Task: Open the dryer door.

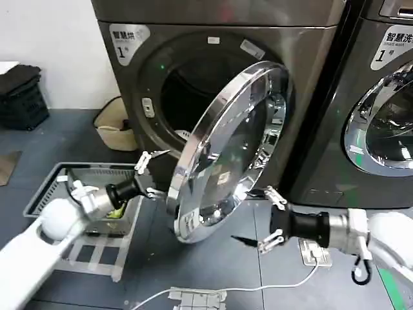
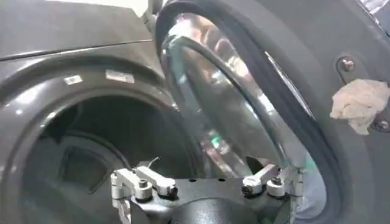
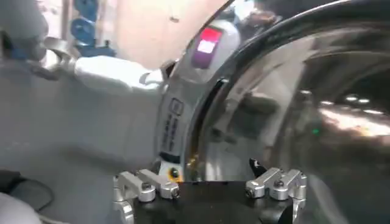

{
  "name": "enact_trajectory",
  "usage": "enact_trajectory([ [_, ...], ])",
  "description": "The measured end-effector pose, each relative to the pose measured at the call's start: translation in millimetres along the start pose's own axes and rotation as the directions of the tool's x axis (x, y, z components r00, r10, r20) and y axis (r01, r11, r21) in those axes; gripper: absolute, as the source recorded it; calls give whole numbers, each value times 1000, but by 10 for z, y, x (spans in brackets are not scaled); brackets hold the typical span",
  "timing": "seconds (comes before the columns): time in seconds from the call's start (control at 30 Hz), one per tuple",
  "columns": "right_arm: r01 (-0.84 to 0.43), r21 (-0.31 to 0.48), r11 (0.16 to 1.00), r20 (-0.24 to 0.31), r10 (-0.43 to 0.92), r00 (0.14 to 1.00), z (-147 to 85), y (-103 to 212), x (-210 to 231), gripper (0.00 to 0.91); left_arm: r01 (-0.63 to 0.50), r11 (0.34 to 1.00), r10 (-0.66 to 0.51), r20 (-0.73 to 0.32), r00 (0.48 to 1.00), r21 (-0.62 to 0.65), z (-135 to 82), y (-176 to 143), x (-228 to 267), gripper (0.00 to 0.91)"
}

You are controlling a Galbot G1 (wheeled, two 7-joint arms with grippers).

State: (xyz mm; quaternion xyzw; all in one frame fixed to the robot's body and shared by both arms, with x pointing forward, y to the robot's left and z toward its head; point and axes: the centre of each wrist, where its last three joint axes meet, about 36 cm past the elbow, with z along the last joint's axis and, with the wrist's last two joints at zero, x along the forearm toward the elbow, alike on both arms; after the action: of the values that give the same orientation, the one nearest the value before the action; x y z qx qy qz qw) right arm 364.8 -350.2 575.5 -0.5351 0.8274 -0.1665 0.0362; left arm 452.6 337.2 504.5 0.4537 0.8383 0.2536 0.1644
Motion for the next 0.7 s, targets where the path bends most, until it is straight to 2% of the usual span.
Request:
enact_trajectory([
  [0.17,-190,-2,982,4,190,982,126,165,422,907,-22,1000,22,30,999,2,-4,-50,-124,907],
  [0.4,-444,-22,896,-66,442,895,252,527,1005,907,-42,999,41,65,997,13,36,-109,-291,907],
  [0.5,-556,0,831,-84,554,828,262,670,1212,907,-52,998,50,80,996,18,63,-135,-375,907],
  [0.7,-750,87,656,-148,753,641,304,968,1644,907,-72,997,69,112,991,27,98,-173,-599,907],
])
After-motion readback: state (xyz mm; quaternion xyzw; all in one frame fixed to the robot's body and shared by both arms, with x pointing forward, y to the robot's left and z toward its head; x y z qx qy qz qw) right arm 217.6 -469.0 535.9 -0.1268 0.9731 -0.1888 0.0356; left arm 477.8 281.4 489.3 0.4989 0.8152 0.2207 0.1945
